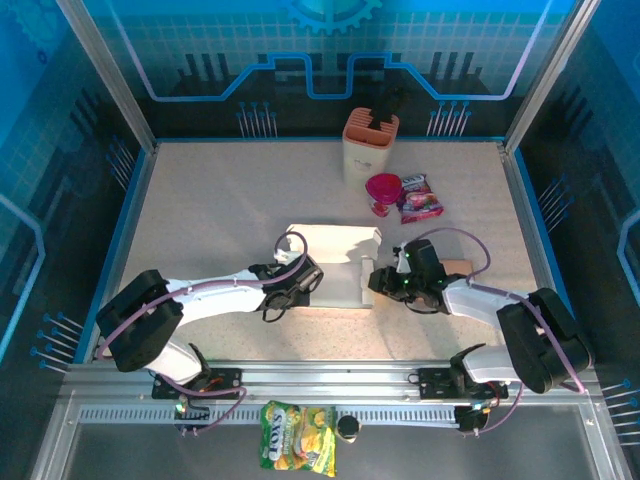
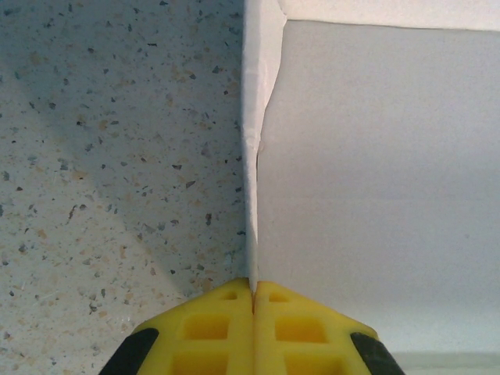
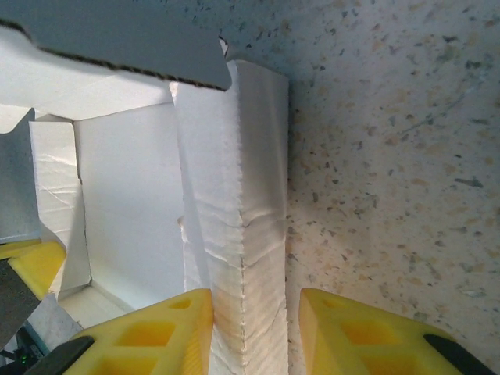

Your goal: Fold the paper box

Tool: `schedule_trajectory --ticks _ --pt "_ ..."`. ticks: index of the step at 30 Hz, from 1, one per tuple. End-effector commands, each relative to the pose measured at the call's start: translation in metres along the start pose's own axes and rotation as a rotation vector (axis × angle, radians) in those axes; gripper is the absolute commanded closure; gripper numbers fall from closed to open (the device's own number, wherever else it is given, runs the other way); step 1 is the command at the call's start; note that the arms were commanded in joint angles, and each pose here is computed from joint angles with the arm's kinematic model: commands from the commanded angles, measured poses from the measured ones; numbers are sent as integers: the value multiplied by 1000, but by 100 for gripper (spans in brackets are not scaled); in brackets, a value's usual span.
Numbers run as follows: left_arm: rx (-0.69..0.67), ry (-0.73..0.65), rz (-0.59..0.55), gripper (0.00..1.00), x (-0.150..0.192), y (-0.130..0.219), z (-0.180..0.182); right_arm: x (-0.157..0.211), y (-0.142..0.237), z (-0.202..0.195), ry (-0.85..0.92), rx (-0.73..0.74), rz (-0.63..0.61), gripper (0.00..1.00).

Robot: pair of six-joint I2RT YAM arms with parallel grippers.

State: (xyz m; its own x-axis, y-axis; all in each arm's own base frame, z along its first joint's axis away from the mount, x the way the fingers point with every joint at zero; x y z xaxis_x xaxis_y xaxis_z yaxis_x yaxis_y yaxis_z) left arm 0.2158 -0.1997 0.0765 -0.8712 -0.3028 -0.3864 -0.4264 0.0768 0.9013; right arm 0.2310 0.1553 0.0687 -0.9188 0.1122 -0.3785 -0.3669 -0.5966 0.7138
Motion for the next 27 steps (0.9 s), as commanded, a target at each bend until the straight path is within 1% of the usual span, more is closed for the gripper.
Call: schedule_trajectory --ticks 1,7,9,11,15,21,24,27 --pt "-11 -28 65 100 10 -3 5 0 -3 3 42 53 18 65" --pt "-9 -28 64 100 9 -3 5 0 -5 6 77 127 35 65" --pt "-6 -28 63 100 9 -2 4 1 -7 5 87 153 44 66" --pt "-6 -27 64 100 9 -2 4 2 -9 3 95 179 47 69" --pt "1 -26 66 100 9 -2 3 4 -12 2 120 227 62 69" --pt "7 -24 62 100 8 -1 1 5 -12 -1 182 400 90 71" --pt "10 -28 64 100 8 -2 -1 4 -11 -3 210 486 103 77" --pt "14 -34 64 100 9 -1 -5 4 -12 -2 246 552 111 82"
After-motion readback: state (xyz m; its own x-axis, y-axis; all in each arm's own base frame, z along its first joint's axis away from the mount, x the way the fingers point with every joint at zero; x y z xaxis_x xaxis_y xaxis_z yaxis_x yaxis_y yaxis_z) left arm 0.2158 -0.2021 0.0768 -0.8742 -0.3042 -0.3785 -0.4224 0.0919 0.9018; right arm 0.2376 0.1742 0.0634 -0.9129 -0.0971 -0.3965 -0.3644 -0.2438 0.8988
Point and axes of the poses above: each hand's point on the last joint's axis, 136 mm out from that joint toward the fingers, its own y axis back along the fingers, its own z axis along the line the jaws close on, x = y × z, the point moved 5 cm from there along y, back along the fingers, and after that the axes turned 12 degrees about y, right-handed, at the moved point
